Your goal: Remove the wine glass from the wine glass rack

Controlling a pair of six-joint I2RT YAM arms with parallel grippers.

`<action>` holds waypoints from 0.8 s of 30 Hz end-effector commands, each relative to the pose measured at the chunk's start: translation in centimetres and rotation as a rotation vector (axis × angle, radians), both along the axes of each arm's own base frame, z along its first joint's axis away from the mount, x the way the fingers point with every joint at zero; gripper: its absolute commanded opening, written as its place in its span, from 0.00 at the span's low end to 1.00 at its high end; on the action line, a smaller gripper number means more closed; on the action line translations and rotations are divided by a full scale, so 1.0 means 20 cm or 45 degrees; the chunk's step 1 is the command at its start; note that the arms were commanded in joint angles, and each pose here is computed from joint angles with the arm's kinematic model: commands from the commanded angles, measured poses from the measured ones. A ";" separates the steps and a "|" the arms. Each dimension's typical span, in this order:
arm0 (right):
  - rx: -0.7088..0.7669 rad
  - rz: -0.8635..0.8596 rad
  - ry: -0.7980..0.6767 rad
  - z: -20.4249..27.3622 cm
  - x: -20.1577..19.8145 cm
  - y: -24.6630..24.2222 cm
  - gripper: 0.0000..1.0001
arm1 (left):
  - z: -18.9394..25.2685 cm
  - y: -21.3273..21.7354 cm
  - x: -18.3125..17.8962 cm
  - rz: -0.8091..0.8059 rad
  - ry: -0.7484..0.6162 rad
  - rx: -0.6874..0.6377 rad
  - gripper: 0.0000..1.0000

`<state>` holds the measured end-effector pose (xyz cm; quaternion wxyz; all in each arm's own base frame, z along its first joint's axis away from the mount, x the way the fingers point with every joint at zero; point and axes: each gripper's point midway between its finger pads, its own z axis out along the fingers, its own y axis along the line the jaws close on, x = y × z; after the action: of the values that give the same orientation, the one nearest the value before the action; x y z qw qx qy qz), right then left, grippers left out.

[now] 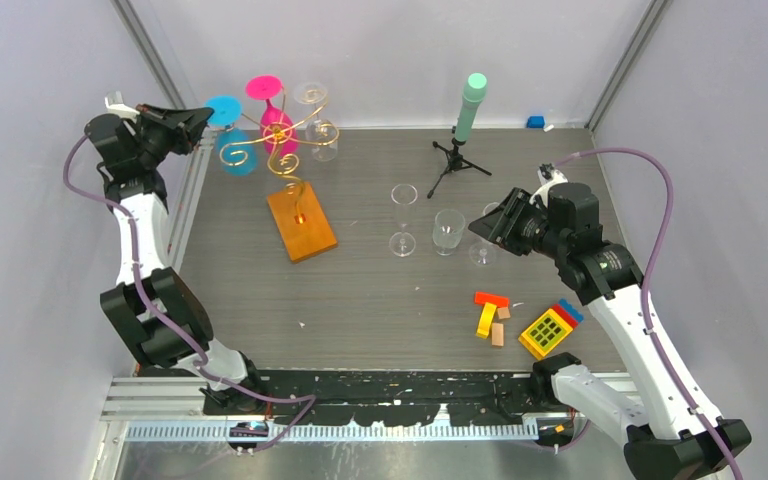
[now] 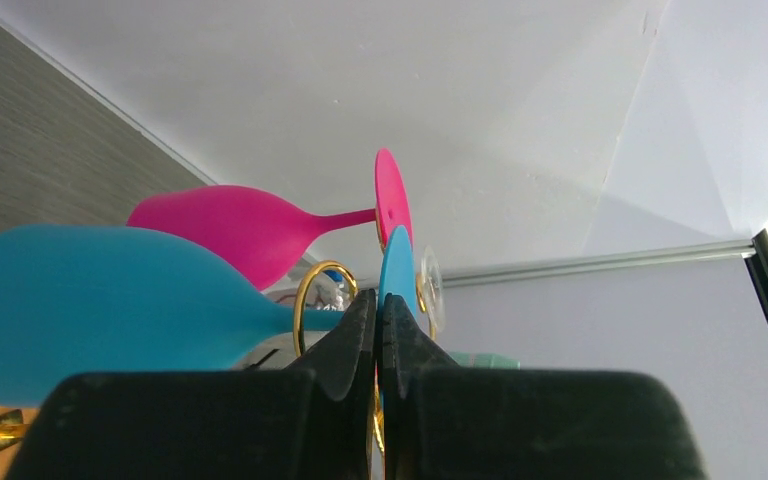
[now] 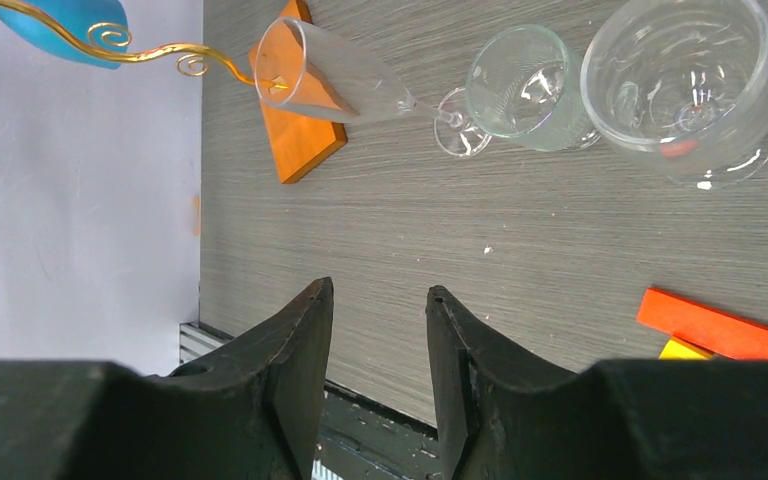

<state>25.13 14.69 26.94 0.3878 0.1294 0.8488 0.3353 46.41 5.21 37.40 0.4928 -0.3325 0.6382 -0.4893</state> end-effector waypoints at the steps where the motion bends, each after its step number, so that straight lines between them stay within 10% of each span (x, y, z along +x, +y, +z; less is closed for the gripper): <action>1: -0.021 -0.026 -0.032 0.01 0.03 -0.02 0.45 | 0.14 -0.12 -0.06 -0.168 -0.120 0.058 0.00; 24: -0.038 -0.043 -0.025 0.01 0.01 -0.04 0.45 | 0.09 -0.04 -0.09 0.034 -0.012 0.114 0.00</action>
<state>25.11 14.20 26.41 0.3856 0.1386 0.8539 0.3209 45.68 4.63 36.90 0.4849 -0.3246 0.6680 -0.4619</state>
